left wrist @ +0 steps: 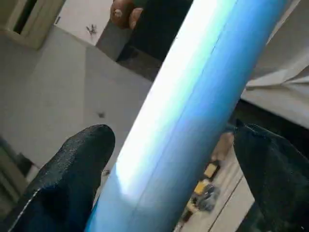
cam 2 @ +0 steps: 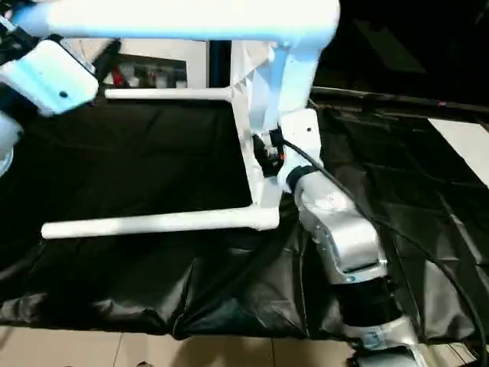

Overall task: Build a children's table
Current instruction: Flip table

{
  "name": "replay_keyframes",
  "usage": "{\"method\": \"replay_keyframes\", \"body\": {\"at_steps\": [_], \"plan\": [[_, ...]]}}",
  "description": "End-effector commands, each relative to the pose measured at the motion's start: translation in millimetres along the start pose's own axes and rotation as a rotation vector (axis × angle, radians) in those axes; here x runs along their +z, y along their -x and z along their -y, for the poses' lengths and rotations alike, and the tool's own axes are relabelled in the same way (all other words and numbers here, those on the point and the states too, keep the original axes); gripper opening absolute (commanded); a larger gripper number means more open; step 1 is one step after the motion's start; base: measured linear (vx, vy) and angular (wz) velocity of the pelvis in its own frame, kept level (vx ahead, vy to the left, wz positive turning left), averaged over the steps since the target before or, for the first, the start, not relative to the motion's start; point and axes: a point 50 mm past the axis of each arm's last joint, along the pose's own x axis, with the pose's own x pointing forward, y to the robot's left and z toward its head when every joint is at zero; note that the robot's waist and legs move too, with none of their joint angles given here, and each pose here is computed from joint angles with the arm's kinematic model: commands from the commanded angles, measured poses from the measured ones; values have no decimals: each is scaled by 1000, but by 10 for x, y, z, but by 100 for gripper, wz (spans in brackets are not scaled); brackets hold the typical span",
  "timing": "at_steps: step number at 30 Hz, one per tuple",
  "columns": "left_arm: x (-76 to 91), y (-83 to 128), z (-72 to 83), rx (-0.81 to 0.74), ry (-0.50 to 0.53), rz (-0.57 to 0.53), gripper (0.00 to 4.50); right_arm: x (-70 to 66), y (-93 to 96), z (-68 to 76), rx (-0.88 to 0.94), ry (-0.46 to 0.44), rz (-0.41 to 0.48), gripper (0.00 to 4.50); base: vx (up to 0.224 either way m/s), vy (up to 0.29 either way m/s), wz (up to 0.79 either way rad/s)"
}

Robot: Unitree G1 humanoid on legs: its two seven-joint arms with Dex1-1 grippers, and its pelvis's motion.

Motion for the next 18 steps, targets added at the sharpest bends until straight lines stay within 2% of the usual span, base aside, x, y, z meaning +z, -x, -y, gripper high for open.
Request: {"method": "replay_keyframes", "body": {"at_steps": [1,2,3,7,9,11,14,17,18], "plan": [[4,-39,62,-24,-27,11,450,57,71,-92,121,27,44,352,0,0,0],[0,-48,69,-22,-26,13,450,57,100,-97,157,25,46,352,0,0,0],[-6,-59,80,-20,-23,14,422,61,139,-86,190,39,54,355,0,0,0],[-5,-77,122,-29,-15,21,402,72,212,-32,238,72,68,355,0,0,0],[-2,-87,161,-52,7,28,372,79,245,-7,265,84,74,355,0,0,0],[-5,-90,182,-64,19,29,366,80,266,12,278,88,75,355,0,0,0],[-17,-93,228,-85,35,26,329,58,287,70,269,103,56,355,0,0,0],[-24,-90,242,-95,41,20,319,28,277,91,247,102,34,355,0,0,0],[-32,-86,261,-108,60,13,302,-35,240,105,207,136,1,355,0,0,0]]}}
